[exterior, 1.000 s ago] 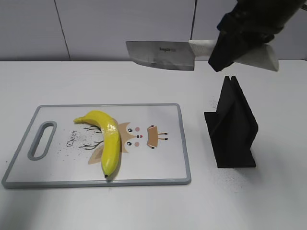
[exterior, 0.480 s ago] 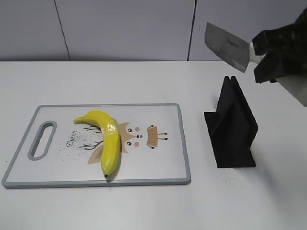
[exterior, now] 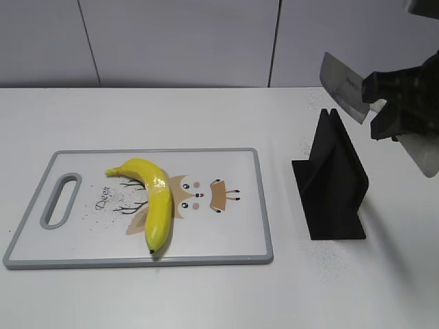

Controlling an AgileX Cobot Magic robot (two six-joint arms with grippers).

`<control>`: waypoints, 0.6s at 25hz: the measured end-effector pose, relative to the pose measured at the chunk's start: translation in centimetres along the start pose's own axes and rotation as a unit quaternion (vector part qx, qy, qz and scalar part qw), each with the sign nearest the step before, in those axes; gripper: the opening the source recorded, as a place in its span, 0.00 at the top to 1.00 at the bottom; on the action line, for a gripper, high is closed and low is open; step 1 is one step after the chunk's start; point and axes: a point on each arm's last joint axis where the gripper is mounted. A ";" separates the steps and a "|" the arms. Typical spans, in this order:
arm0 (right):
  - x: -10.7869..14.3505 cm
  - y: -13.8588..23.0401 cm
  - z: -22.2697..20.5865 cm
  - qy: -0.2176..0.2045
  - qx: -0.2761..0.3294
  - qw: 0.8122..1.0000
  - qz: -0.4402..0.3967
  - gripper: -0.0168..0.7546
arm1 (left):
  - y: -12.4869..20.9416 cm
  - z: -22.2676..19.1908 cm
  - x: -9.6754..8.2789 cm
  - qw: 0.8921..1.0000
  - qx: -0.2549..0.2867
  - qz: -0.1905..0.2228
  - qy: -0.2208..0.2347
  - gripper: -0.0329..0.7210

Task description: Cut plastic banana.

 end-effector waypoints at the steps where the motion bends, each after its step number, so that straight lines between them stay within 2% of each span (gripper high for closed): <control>1: -0.1 0.1 -0.1 0.001 -0.003 1.000 -0.006 0.77 | 0.6 0.2 0.0 1.000 -0.012 0.006 0.000 0.17; 4: -0.2 0.2 -0.4 0.007 -0.007 1.000 -0.013 0.77 | 1.6 0.0 -0.1 1.000 -0.010 0.021 0.000 0.18; 15: -0.4 0.2 -3.2 0.029 0.027 0.999 -0.008 0.77 | 1.5 -1.0 0.1 0.999 -0.032 0.034 -0.009 0.18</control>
Point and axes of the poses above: a point on each arm's last joint axis where the gripper is mounted, z pointing back along that axis away from the gripper, x along the wrist's bending axis when the last joint is at zero, y = z × x, and after that the axes turned 6 degrees about z, right-handed
